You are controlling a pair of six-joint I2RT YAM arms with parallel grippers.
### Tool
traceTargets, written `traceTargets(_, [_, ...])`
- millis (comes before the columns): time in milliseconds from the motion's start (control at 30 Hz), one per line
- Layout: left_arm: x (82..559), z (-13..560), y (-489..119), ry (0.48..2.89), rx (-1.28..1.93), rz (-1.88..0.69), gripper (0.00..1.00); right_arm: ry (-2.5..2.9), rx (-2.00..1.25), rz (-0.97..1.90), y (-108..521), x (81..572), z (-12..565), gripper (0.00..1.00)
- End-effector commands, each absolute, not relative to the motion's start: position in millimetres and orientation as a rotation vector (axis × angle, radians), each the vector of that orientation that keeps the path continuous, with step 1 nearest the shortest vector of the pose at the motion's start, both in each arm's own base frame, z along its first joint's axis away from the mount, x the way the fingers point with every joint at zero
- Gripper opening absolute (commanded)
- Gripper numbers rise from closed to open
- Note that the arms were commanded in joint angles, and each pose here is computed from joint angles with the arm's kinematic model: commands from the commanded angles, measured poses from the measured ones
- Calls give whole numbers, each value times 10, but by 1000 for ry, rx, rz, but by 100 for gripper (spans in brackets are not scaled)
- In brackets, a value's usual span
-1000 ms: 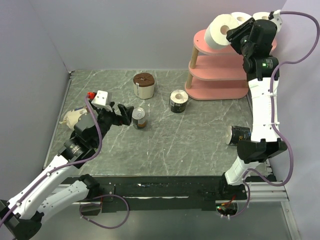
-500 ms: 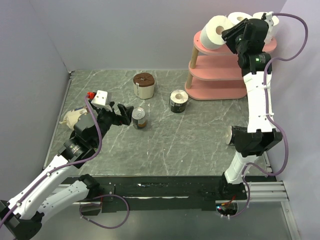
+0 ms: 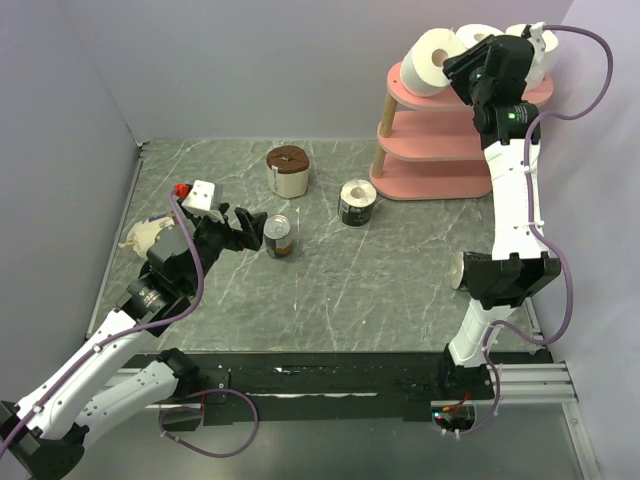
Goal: Place and organize the paper towels onto the shelf
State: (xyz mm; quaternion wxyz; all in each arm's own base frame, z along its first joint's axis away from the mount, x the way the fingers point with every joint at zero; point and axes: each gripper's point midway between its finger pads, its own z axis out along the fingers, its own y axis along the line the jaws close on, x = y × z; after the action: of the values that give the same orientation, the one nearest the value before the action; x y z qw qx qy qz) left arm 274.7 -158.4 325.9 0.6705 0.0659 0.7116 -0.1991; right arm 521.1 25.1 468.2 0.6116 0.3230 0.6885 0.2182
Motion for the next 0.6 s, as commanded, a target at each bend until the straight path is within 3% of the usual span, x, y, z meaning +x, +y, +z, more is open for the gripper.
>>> traceTargets(0, [2735, 3441, -1591, 1547, 146, -476, 96, 1416, 726, 541, 163, 5118, 5255, 48])
traceTargets(567, [2755, 3427, -1588, 1552, 145, -476, 96, 1410, 730, 524, 139, 5119, 5277, 57])
